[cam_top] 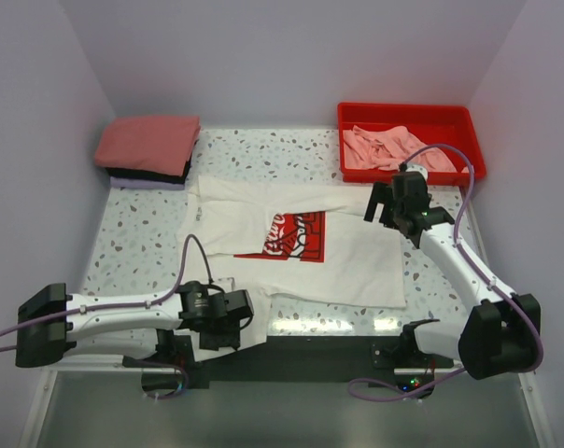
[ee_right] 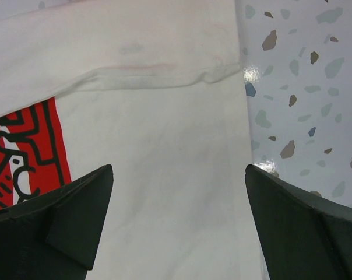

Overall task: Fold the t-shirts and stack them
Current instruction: Fold the tshirt

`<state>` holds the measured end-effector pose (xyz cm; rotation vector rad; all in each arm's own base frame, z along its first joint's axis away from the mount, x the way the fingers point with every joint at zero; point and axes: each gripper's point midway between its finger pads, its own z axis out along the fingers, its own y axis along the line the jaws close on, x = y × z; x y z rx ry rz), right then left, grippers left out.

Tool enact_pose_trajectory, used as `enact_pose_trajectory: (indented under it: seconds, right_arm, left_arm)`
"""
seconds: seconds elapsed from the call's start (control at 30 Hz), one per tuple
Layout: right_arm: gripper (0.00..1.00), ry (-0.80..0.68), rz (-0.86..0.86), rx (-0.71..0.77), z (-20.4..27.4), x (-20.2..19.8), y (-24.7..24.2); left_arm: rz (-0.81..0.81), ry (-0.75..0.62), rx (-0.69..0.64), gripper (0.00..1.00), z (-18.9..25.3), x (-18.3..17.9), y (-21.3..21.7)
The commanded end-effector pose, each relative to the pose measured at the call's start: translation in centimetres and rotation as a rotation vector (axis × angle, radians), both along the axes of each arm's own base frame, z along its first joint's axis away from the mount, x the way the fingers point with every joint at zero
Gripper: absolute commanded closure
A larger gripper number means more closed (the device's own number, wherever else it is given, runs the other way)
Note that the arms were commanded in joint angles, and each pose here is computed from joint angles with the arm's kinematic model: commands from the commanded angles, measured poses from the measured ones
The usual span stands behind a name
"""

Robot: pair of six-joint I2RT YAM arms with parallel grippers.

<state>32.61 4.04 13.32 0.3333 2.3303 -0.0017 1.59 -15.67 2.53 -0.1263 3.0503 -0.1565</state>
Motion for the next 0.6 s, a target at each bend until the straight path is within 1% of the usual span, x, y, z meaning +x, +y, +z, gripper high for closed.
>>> enact_pose_trajectory:
  seconds: [0.0,0.17,0.3,0.4,0.43,0.5,0.57]
  right_arm:
    - [0.01,-0.007,-0.027,-0.009,-0.3,0.2,-0.5]
    - [0.01,-0.004,-0.023,-0.007,-0.3,0.2,-0.5]
    - [0.01,-0.011,-0.025,-0.005,-0.1,-0.1,-0.5]
    - [0.01,-0.020,-0.047,-0.002,0.0,-0.4,-0.8]
    - [0.01,-0.017,-0.052,-0.002,0.0,-0.7,-0.8]
    - [0.01,-0.012,-0.083,0.003,-0.2,-1.2,-1.2]
    - [0.01,0.003,-0.118,0.012,-0.5,-2.3,-1.5]
  left_arm:
    - [0.026,0.005,0.012,0.47,-0.2,-0.1,0.1]
    - [0.034,0.007,0.049,0.50,-1.5,-0.1,0.7]
    - [0.030,0.021,0.096,0.54,-2.2,-0.4,1.3]
    - [0.033,0.015,0.114,0.61,-2.6,-0.3,1.7]
    - [0.033,0.017,0.118,0.65,-2.6,-0.3,1.8]
    - [0.035,0.014,0.125,0.68,-2.5,-0.3,2.0]
    - [0.032,0.010,0.122,0.74,-2.5,-0.2,1.9]
